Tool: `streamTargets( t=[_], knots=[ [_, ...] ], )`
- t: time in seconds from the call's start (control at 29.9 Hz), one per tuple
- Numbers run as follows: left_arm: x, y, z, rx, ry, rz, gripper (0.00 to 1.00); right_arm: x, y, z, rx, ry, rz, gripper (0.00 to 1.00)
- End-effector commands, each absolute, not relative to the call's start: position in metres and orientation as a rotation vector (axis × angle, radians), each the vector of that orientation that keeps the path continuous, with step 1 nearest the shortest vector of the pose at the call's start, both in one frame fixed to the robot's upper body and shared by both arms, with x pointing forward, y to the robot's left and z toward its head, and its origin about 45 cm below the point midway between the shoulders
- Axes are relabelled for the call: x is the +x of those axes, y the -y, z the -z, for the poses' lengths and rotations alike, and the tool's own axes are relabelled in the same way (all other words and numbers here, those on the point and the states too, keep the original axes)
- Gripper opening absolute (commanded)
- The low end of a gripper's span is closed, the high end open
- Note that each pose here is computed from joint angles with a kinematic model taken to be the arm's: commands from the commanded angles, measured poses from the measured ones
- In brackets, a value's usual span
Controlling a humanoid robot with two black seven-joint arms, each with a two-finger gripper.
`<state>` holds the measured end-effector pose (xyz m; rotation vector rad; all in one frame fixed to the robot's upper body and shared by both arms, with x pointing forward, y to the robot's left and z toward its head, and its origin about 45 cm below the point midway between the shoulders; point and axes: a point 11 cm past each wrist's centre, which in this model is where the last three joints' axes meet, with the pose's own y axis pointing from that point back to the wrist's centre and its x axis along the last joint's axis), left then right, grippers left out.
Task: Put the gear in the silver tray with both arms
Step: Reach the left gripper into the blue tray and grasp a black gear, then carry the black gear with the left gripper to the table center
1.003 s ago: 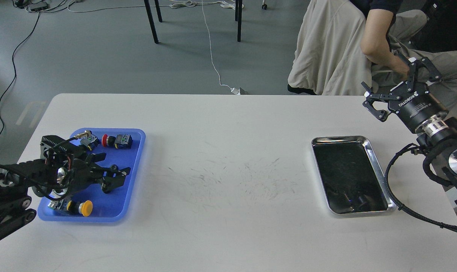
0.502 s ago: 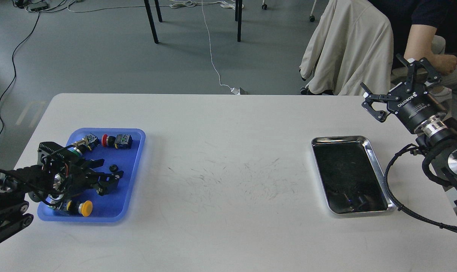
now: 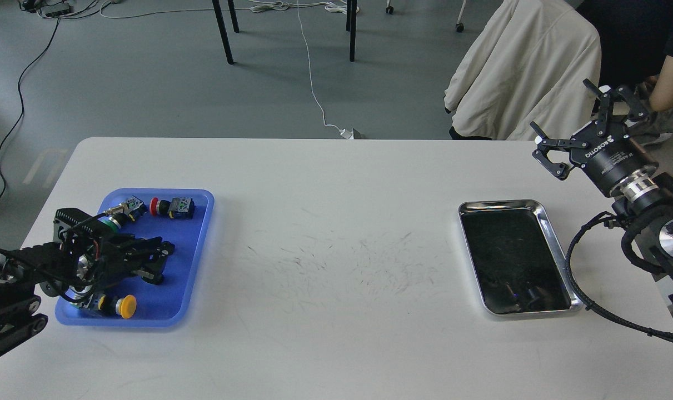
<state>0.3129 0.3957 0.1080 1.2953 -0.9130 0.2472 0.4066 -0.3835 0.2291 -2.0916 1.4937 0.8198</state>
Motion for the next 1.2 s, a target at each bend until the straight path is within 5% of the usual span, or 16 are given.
streamTargets(
  t=[0.0,0.33,0.6,0.84,1.17],
  knots=[
    [0.315,-0.395,-0.111,1.289,0.919,-0.25,0.09,0.407,0.384,-0.229,-2.092,-1.494,-0.82,0.99],
    [0.336,-0.385,-0.173,1.231,1.057,-0.274,0.09,0.408,0.383,-0.232,-2.094,-1.489,-0.813,0.99],
    [0.349,-0.297,-0.24,1.054,1.18,-0.332,0.09,0.41,0.391,-0.236,-2.083,-1.508,-0.794,0.99],
    [0.352,-0.17,-0.235,0.846,1.194,-0.31,0.1,0.406,0.41,-0.237,-2.072,-1.566,-0.776,0.99],
    [0.339,-0.073,-0.17,0.809,1.158,-0.157,0.1,0.405,0.418,-0.23,-2.043,-1.6,-0.788,0.99]
  ],
)
